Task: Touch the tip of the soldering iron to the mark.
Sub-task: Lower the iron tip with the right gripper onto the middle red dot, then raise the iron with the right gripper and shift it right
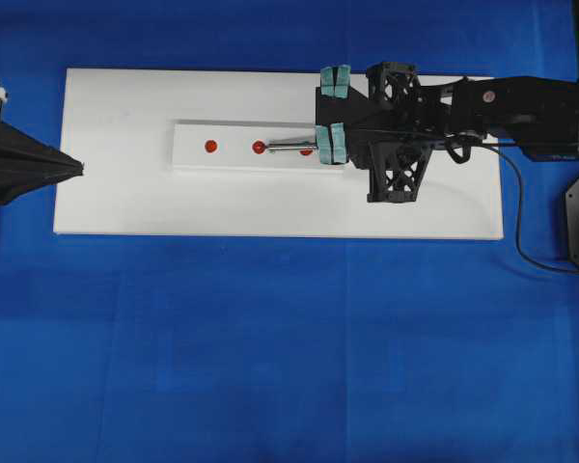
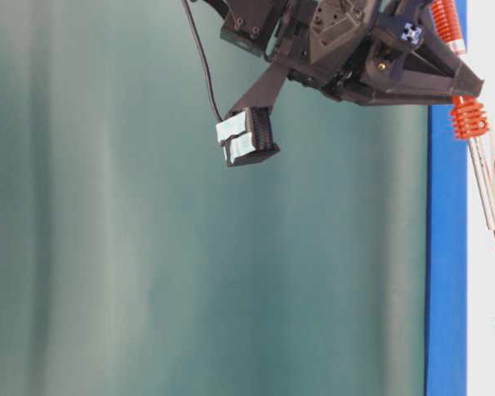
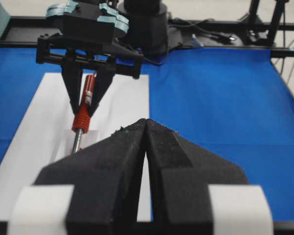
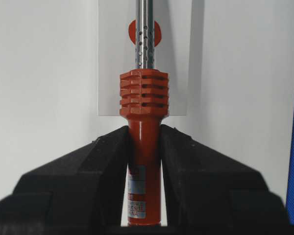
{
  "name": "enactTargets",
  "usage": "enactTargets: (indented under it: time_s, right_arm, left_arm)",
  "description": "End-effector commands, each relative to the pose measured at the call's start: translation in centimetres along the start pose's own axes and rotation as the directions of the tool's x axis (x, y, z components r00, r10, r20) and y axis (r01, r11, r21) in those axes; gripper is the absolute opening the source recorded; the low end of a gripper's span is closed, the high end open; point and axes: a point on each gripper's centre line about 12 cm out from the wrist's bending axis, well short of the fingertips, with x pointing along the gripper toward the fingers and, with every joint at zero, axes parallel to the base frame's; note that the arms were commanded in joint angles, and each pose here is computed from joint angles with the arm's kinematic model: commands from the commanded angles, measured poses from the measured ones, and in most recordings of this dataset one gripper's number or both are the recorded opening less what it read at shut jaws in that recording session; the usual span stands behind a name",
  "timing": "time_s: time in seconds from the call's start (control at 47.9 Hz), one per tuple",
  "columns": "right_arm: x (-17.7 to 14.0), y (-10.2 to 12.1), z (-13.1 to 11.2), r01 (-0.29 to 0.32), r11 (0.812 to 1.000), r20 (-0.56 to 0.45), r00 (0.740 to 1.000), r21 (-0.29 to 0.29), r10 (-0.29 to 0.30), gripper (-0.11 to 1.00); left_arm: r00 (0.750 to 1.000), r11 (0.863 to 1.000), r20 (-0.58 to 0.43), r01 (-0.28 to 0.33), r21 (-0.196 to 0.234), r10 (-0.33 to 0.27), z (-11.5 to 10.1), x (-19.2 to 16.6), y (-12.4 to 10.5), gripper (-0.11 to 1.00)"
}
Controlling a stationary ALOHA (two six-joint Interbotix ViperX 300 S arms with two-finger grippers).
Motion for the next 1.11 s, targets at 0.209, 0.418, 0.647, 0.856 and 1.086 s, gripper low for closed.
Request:
enactTargets:
  time_s: [0.209, 0.418, 0.647, 0.856, 1.086]
  right_arm:
    - [-0.7, -0.2, 1.2, 0.005, 1.0, 0.037, 0.999, 0.001, -0.005, 0.06]
    - [-1.1, -0.3, 1.8, 0.008, 1.0, 0.04, 0.999, -0.003, -0.008, 0.06]
    - [-3.3, -0.6, 3.0, 0.016, 1.0, 0.067, 0.998, 0.003, -0.016, 0.06]
    - [-6.5, -0.9, 3.9, 0.03, 1.0, 0.112, 0.993, 0.001, -0.03, 0.06]
    - [-9.3, -1.4, 4.6, 0.053, 0.999, 0.144, 0.988, -0.003, -0.052, 0.06]
  left_arm:
    - [1.0, 1.0, 0.014, 0.001, 0.001, -0.001, 0.5, 0.2, 0.0, 0.0]
    - [1.0, 1.0, 0.014, 0.0, 0.0, 0.0, 0.5, 0.2, 0.0, 0.0]
    - [1.0, 1.0, 0.014, 0.0, 0.0, 0.0, 0.5, 0.2, 0.0, 0.0]
    - [1.0, 1.0, 0.014, 0.001, 0.003, -0.001, 0.5, 0.2, 0.0, 0.0]
    - [1.0, 1.0, 0.014, 0.001, 0.003, -0.001, 0.5, 0.2, 0.0, 0.0]
